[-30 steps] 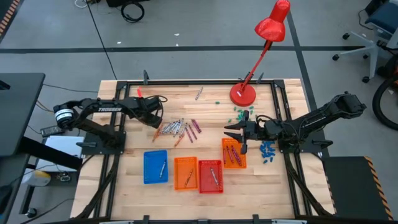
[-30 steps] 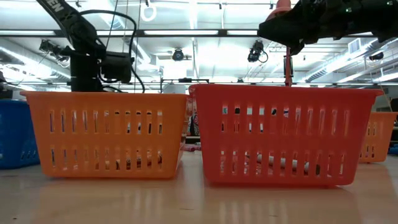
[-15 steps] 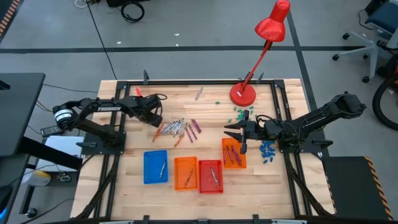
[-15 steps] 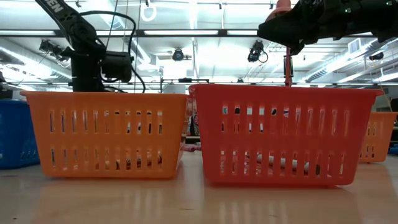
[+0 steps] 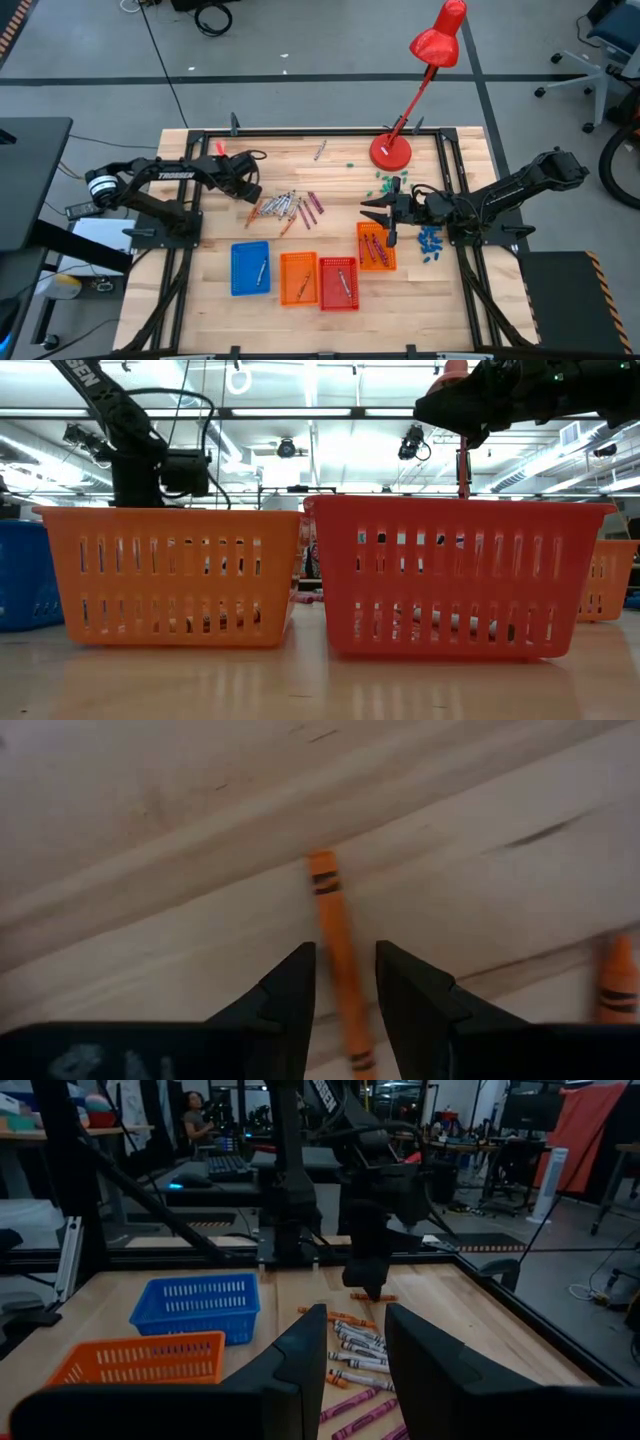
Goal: Sort crayons
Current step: Put the orange crayon into the left orange bin
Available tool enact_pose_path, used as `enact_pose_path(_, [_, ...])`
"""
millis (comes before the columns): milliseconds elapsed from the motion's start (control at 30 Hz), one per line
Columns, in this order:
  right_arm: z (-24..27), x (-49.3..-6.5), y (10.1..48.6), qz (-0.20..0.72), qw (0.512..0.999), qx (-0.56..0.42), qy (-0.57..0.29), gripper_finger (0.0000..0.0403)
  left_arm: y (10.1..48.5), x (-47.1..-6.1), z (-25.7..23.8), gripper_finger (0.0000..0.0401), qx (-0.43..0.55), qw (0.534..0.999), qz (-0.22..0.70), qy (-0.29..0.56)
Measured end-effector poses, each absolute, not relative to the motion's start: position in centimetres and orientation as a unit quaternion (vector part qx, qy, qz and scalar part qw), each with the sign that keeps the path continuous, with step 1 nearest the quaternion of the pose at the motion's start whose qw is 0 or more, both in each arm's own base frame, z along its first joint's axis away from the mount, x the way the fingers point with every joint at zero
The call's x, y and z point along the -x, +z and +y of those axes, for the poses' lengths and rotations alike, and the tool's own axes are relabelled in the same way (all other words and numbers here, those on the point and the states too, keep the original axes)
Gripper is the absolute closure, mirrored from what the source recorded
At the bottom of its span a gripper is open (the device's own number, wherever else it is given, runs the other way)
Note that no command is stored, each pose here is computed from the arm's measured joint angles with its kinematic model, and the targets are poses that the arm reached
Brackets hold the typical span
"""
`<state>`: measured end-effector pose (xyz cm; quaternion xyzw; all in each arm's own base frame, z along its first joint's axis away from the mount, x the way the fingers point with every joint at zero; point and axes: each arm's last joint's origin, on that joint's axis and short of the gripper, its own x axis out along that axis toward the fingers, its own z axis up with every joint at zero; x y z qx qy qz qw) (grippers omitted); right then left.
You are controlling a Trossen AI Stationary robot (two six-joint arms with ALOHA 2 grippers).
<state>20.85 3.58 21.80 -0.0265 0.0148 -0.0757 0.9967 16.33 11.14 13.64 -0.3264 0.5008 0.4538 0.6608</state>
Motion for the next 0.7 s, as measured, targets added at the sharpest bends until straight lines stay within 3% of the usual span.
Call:
enact_pose_path(233, [3.57, -20.85, 21.86, 0.012, 0.997, 0.026, -0.076, 0.0293, 12.89, -15.65, 11.06, 0.0291, 0.331, 0.662, 0.508, 0.441])
enact_pose_path(500, [3.57, -20.85, 21.87, 0.011, 0.997, 0.025, -0.076, 0.0293, 12.86, -15.57, 10.98, 0.0383, 0.319, 0.666, 0.522, 0.426])
enact_pose_path(700, [3.57, -20.85, 21.86, 0.011, 0.997, 0.026, -0.076, 0.0293, 12.98, -15.66, 11.02, 0.0372, 0.32, 0.667, 0.524, 0.423])
